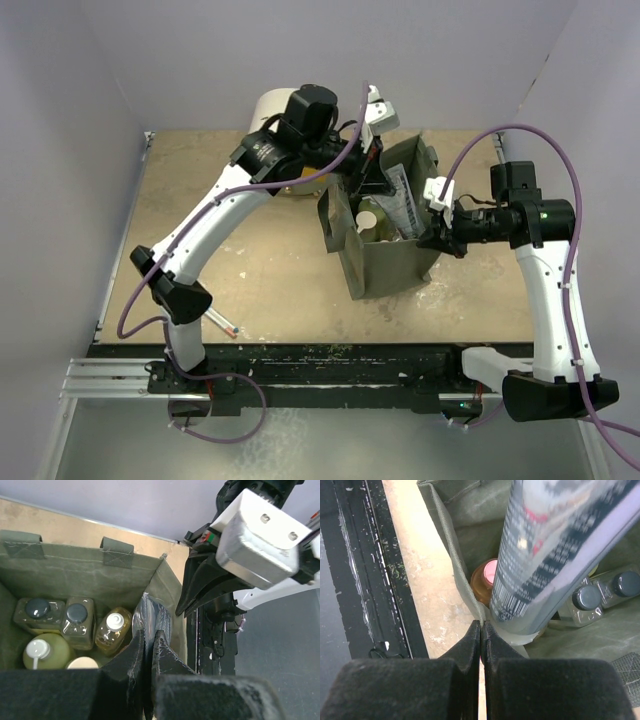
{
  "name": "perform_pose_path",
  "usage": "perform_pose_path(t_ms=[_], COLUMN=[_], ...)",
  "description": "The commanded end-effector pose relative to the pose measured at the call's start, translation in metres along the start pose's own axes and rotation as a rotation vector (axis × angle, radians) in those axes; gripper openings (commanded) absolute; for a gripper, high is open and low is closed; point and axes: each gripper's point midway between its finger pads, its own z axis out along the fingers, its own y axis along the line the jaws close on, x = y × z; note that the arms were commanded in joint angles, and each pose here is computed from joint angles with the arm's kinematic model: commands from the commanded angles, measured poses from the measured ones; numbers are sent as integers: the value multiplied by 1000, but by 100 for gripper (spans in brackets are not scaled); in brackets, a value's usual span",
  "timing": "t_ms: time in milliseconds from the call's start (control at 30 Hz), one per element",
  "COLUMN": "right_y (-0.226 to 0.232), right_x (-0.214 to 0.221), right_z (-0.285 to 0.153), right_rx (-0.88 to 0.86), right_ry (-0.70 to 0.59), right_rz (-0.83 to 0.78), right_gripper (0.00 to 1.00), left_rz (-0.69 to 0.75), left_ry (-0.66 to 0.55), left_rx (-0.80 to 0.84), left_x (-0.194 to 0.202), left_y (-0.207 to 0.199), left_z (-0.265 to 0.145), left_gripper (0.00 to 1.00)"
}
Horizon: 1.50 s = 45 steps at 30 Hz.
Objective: Place the personal care products into the canvas bag
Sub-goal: Place the care product in the canvas bag.
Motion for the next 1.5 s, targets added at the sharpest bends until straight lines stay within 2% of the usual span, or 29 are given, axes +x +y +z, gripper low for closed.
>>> perform_pose_path(t_ms=[0,567,1067,1467], right_y=[17,11,8,9], right_x=[-18,-24,-31,-31], right_z=[-4,-4,-5,-4], right_rx=[-49,-48,-40,-46], right_ry=[-85,-103,-125,-131], right_rz=[-13,-32,-59,-61], right_gripper=[0,0,0,0], left_rz=[74,35,10,28], left_ry=[-83,30,100,102], left_rx=[87,184,256,313], left_x=[-25,22,53,75], left_y=[-18,-20,-27,-32], left_z=[5,59,86,103], left_gripper=[0,0,0,0])
